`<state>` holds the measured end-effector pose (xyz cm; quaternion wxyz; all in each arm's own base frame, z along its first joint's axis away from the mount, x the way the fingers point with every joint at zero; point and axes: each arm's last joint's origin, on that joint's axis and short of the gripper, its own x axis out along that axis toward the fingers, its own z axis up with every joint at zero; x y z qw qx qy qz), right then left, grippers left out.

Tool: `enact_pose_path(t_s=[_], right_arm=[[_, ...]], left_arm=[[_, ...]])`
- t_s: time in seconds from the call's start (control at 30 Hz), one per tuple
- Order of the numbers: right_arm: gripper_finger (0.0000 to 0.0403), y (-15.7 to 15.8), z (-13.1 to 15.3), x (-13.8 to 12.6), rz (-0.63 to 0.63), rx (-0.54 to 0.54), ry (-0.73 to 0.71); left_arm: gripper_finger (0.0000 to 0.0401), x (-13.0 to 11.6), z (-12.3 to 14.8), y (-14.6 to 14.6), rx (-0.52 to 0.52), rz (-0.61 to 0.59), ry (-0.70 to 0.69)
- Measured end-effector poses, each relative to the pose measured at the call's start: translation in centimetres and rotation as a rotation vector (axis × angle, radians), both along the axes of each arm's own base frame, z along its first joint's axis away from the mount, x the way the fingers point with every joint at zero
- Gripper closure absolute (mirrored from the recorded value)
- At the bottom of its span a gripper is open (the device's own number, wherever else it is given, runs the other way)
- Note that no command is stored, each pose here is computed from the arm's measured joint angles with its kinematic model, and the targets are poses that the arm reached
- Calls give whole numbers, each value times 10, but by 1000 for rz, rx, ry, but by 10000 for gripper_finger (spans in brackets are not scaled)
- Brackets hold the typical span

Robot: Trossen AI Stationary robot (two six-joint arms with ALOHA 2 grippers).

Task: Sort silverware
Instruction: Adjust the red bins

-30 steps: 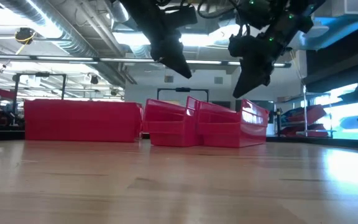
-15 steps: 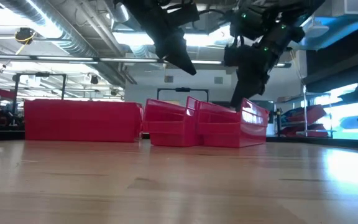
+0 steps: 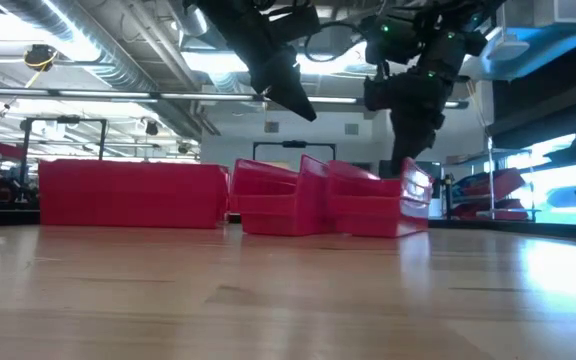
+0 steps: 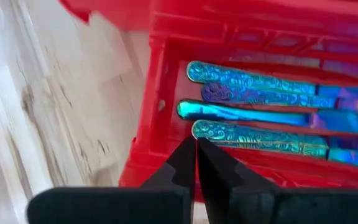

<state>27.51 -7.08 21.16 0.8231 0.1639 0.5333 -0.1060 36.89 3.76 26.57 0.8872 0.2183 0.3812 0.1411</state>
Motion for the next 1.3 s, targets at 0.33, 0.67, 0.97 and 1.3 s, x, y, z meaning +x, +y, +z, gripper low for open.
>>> enact_pose_path(t_s=[0.33,0.67,0.97,1.3], right_arm=[[403,4,-5,-13,28,39,143],[403,31,-7,-22,109,50,291],[403,52,-8,-28,145,44,378],[403,69,-8,-36,172,-23,475]], left_arm=[[345,0,0,0,0,1,-1],[345,0,0,0,-3,3,1],[345,0,0,0,0,2,1],[345,0,0,2,-6,11,-3]])
